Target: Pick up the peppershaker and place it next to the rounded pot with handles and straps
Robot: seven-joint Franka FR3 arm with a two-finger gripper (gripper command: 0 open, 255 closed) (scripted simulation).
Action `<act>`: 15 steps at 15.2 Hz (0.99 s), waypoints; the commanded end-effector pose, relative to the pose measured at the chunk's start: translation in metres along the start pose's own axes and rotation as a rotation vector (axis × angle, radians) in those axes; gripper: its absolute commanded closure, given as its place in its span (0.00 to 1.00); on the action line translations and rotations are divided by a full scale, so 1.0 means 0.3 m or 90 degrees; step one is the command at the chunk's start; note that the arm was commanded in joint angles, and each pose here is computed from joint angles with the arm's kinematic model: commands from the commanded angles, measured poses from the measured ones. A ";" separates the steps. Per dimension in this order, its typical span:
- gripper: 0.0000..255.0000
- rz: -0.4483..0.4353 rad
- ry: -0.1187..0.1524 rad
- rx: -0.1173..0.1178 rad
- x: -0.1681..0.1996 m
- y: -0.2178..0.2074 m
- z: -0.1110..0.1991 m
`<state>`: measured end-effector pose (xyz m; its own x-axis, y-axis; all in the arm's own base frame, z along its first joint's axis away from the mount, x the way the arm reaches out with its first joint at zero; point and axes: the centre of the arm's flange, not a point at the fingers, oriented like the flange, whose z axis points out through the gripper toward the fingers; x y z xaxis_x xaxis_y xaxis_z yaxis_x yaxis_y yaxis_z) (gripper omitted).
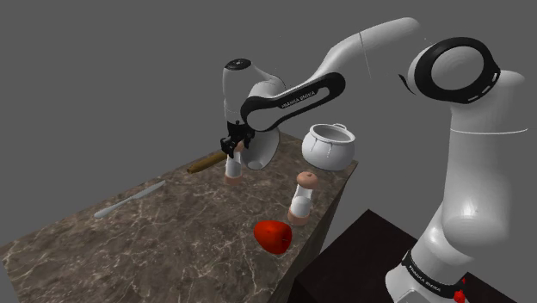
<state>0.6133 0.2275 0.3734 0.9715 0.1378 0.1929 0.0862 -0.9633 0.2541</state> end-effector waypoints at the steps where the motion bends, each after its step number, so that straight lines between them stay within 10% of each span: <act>1: 1.00 0.000 0.000 0.000 0.000 0.000 0.000; 15: 1.00 0.000 0.000 0.000 0.024 0.032 -0.116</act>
<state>0.6138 0.2276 0.4043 0.9716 0.1376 0.1927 0.0860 -0.9633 0.2543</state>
